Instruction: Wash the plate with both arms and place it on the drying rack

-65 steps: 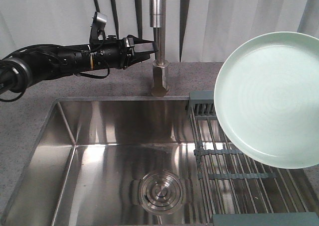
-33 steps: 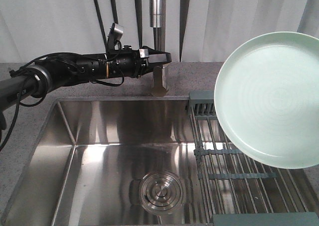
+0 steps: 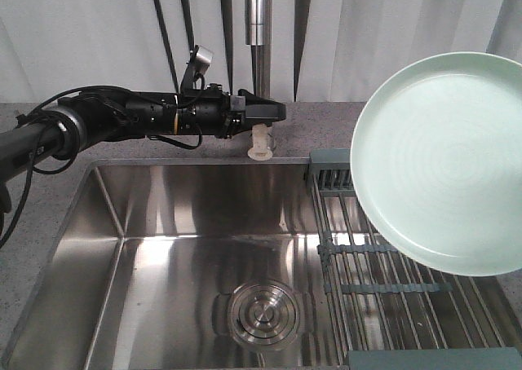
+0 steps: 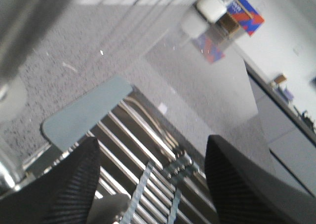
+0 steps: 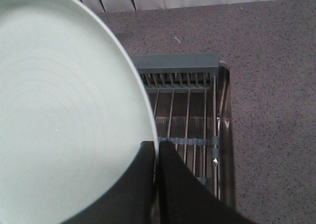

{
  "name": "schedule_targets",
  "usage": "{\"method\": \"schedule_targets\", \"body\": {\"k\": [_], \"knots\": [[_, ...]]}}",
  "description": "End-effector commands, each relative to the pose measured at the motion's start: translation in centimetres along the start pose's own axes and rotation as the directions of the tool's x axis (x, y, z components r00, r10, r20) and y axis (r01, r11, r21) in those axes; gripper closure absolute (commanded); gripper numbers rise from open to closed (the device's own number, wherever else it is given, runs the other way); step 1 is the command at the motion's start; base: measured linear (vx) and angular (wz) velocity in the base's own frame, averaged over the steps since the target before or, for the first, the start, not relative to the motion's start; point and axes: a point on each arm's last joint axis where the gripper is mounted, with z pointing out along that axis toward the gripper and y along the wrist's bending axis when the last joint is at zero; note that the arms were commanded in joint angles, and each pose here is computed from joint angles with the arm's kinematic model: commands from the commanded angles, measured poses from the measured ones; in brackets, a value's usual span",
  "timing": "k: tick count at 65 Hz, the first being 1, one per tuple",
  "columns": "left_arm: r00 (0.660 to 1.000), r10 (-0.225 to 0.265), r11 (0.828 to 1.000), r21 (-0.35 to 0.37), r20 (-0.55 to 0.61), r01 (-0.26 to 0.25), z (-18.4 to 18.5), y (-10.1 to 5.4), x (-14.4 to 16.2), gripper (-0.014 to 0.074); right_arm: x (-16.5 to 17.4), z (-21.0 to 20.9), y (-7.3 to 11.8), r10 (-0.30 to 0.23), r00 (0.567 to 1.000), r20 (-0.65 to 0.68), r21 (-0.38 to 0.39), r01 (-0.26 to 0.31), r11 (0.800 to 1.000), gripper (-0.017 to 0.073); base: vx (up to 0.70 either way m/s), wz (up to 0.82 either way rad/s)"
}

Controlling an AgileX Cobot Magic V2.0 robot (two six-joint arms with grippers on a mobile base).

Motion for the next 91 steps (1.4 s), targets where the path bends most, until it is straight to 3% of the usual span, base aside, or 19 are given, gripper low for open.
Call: {"method": "schedule_targets", "body": {"k": [1, 24, 38, 49, 56, 66, 68, 75, 85, 91], "knots": [[0.997, 0.071, 0.988, 0.138, -0.019, -0.068, -0.7, -4.6, -1.5, 0.0148, -1.2, -0.7, 0.2, 0.001, 0.996, 0.094, 0.006, -0.002, 1.0, 0.0566, 0.0, 0.0], [0.995, 0.083, 0.98, 0.184, -0.056, -0.071, -0.8, -5.0, -1.2, 0.015, -1.2, -0.7, 0.2, 0.001, 0.996, 0.094, 0.006, -0.002, 1.0, 0.0566, 0.0, 0.0], [0.998, 0.015, 0.974, 0.223, 0.057, -0.027, -1.1, -5.3, -2.4, 0.015, -1.2, -0.7, 0.2, 0.001, 0.996, 0.094, 0.006, -0.002, 1.0, 0.0566, 0.0, 0.0], [0.985, -0.04, 0.977, 0.212, 0.167, 0.004, -2.8, -4.4, -3.9, 0.0155, -1.2, -0.7, 0.2, 0.001, 0.996, 0.094, 0.006, -0.002, 1.0, 0.0566, 0.0, 0.0], [0.98, -0.047, 0.974, 0.225, 0.195, 0.002, -4.8, -3.7, -4.6, 0.0193, -1.2, -0.7, 0.2, 0.001, 0.996, 0.094, 0.006, -0.002, 1.0, 0.0566, 0.0, 0.0], [0.984, -0.03, 0.95, 0.312, 0.173, -0.026, -8.1, -3.4, -4.8, 0.0306, -1.2, -0.7, 0.3, 0.005, 0.995, 0.096, 0.003, -0.006, 1.0, 0.0566, 0.0, 0.0], [0.984, -0.028, 0.953, 0.301, 0.176, -0.026, -8.6, -3.0, -4.9, 0.0326, -1.2, -0.7, 0.3, 0.009, 0.995, 0.098, -0.001, -0.008, 1.0, 0.0566, 0.0, 0.0], [0.986, 0.034, 0.968, 0.239, 0.164, -0.073, -10.7, -3.6, -5.5, 0.0442, -1.3, -0.7, 0.4, 0.018, 0.994, 0.104, -0.014, -0.016, 1.0, 0.0566, 0.0, 0.0], [0.98, 0.156, 0.972, 0.155, 0.124, -0.174, -13.1, -6.5, -6.4, 0.0604, -1.3, -0.7, 0.4, 0.02, 0.994, 0.106, -0.017, -0.018, 1.0, 0.0566, 0.0, 0.0], [0.965, 0.256, 0.962, 0.081, 0.05, -0.26, -14.3, -8.8, -6.5, 0.0602, -1.3, -0.7, 0.4, 0.019, 0.994, 0.106, -0.017, -0.018, 1.0, 0.0566, 0.0, 0.0]]}}
